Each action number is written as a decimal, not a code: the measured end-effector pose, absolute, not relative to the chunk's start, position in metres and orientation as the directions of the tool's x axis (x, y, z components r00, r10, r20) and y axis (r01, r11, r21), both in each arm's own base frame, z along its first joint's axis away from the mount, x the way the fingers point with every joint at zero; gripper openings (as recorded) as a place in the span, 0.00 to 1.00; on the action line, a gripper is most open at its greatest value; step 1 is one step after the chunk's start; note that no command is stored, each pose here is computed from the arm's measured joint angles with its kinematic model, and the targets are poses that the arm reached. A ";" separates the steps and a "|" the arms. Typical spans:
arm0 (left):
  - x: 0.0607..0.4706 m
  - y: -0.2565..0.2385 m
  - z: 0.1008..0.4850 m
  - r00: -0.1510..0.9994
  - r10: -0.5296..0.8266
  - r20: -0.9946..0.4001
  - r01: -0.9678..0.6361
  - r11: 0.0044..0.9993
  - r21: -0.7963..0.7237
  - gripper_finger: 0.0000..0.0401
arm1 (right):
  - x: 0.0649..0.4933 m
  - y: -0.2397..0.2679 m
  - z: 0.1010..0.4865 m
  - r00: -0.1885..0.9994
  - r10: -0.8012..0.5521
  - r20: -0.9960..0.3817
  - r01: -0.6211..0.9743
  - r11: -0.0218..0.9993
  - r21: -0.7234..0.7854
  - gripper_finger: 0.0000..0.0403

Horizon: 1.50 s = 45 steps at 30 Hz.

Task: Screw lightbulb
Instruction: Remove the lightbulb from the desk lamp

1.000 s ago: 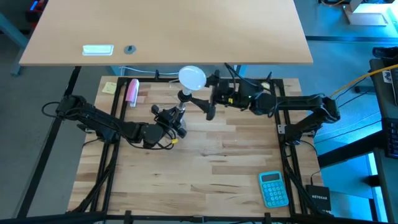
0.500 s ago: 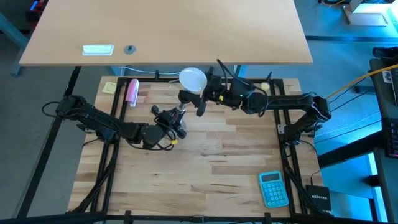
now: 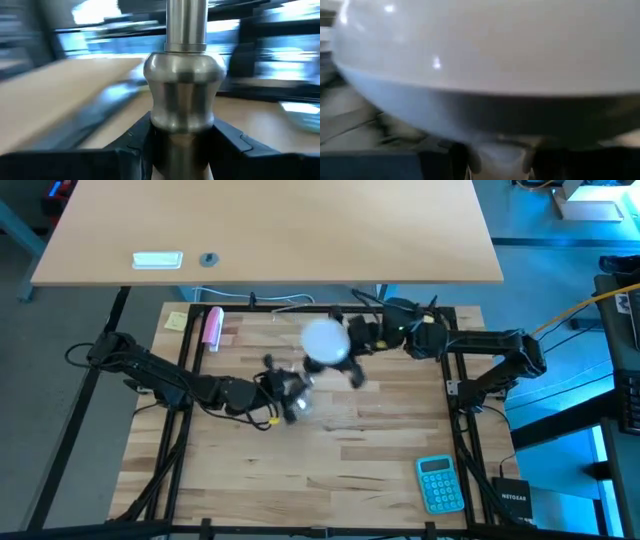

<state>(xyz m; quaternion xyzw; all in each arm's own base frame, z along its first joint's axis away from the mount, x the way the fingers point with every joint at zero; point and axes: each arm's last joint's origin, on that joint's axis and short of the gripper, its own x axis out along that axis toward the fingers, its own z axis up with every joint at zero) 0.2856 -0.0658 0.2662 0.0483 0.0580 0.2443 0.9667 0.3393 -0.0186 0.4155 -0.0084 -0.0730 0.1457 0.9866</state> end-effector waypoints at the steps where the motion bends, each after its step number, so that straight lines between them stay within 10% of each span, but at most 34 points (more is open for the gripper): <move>1: 0.287 -0.066 0.268 0.923 0.373 -0.093 -0.364 0.926 0.104 0.30 | 0.336 -0.016 0.417 0.915 0.381 0.134 -0.378 0.925 -0.049 0.39; 7: 0.290 -0.068 0.275 0.973 -0.226 -0.056 0.218 0.968 -0.124 0.30 | 0.327 -0.003 0.419 0.672 0.732 0.107 -0.725 0.681 -0.103 0.39; 12: 0.291 -0.064 0.275 0.960 -0.273 -0.067 0.261 0.953 -0.154 0.30 | 0.327 0.002 0.419 0.682 0.723 0.106 -0.717 0.691 -0.094 0.39; 18: 0.291 -0.062 0.272 0.982 -0.166 -0.092 0.152 0.978 -0.142 0.30 | 0.330 -0.002 0.416 0.800 0.594 0.091 -0.596 0.803 0.001 0.40; 28: 0.284 -0.054 0.272 0.983 0.112 -0.142 -0.127 0.987 -0.101 0.30 | 0.317 -0.012 0.415 0.965 0.261 -0.027 -0.259 0.965 0.051 0.96; 39: 0.265 -0.053 0.278 0.808 0.575 -0.130 -0.583 0.812 -0.023 0.30 | 0.290 -0.020 0.407 0.961 -0.085 -0.263 0.084 0.996 -0.014 0.86; 45: 0.258 -0.057 0.278 0.664 0.742 -0.090 -0.744 0.668 0.016 0.30 | 0.315 -0.022 0.392 0.991 -0.101 -0.093 0.101 0.995 -0.010 0.84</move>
